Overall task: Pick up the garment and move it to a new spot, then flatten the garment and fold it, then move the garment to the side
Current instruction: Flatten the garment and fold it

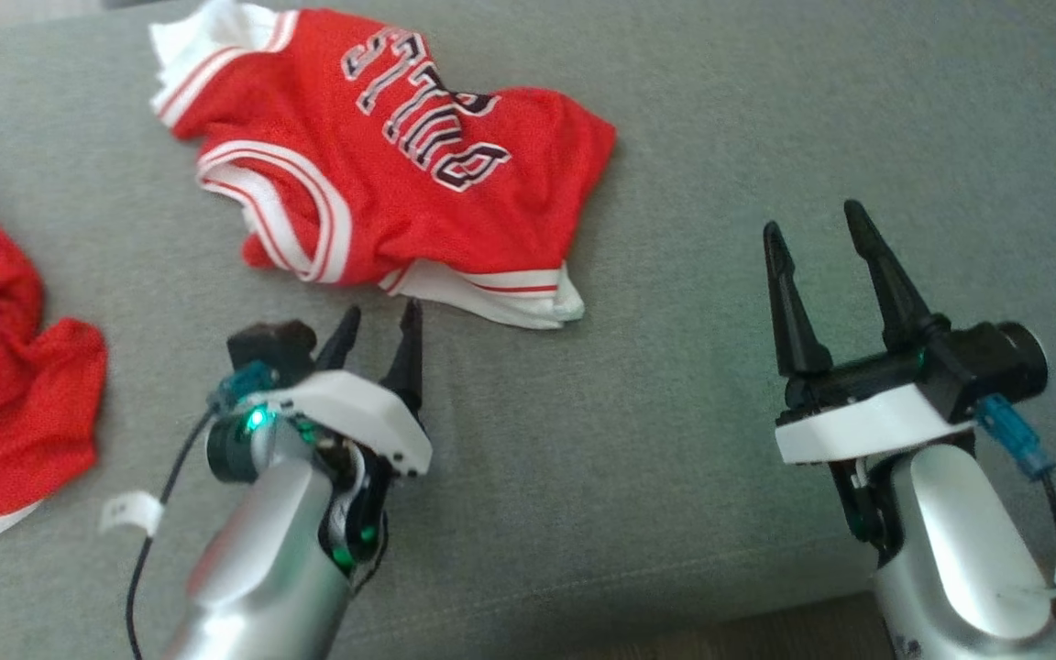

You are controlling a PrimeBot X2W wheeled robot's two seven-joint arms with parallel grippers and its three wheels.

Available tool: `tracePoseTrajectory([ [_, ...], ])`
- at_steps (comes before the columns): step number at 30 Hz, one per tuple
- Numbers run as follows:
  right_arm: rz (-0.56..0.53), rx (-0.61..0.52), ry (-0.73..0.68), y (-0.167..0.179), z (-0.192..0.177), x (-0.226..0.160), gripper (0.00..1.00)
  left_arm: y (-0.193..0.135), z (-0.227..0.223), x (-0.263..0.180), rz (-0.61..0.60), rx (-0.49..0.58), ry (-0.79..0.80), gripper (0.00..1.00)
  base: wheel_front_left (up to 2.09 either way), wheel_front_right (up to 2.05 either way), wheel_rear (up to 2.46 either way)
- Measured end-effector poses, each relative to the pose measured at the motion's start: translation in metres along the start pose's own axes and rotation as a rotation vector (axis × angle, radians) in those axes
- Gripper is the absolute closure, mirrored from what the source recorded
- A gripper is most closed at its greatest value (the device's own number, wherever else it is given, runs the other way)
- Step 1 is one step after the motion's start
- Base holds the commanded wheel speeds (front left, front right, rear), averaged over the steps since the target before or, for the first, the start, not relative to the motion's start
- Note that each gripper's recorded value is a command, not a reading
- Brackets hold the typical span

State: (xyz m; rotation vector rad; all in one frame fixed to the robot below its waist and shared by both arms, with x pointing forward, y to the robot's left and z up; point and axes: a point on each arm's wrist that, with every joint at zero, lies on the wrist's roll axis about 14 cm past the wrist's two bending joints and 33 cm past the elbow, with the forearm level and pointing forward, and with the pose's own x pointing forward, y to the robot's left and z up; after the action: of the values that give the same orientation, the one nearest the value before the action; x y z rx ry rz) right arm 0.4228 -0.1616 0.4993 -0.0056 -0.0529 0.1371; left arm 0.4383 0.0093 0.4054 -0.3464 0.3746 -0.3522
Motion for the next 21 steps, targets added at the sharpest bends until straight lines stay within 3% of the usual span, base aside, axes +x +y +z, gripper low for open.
tracePoseTrajectory([
  [13, -0.062, -0.002, 0.044, -0.022, -0.015, -0.005, 0.0, 0.0, -0.012, 0.041, 0.012, -0.029, 0.061, 0.0, 0.0, 0.0, 0.0],
  [14, -0.061, -0.002, 0.045, -0.022, -0.015, -0.005, 0.0, -0.002, -0.011, 0.042, 0.0, -0.026, 0.058, 0.6, 0.0, 0.0, 0.0],
  [15, -0.06, -0.001, 0.046, -0.022, -0.016, -0.005, 0.0, -0.004, -0.012, 0.042, -0.014, -0.026, 0.062, 1.0, 0.0, 0.0, 0.0],
  [21, -0.05, 0.003, 0.042, -0.018, -0.015, -0.002, 0.0, -0.01, -0.011, 0.04, -0.058, -0.013, 0.058, 1.0, 0.0, 0.0, 0.0],
])
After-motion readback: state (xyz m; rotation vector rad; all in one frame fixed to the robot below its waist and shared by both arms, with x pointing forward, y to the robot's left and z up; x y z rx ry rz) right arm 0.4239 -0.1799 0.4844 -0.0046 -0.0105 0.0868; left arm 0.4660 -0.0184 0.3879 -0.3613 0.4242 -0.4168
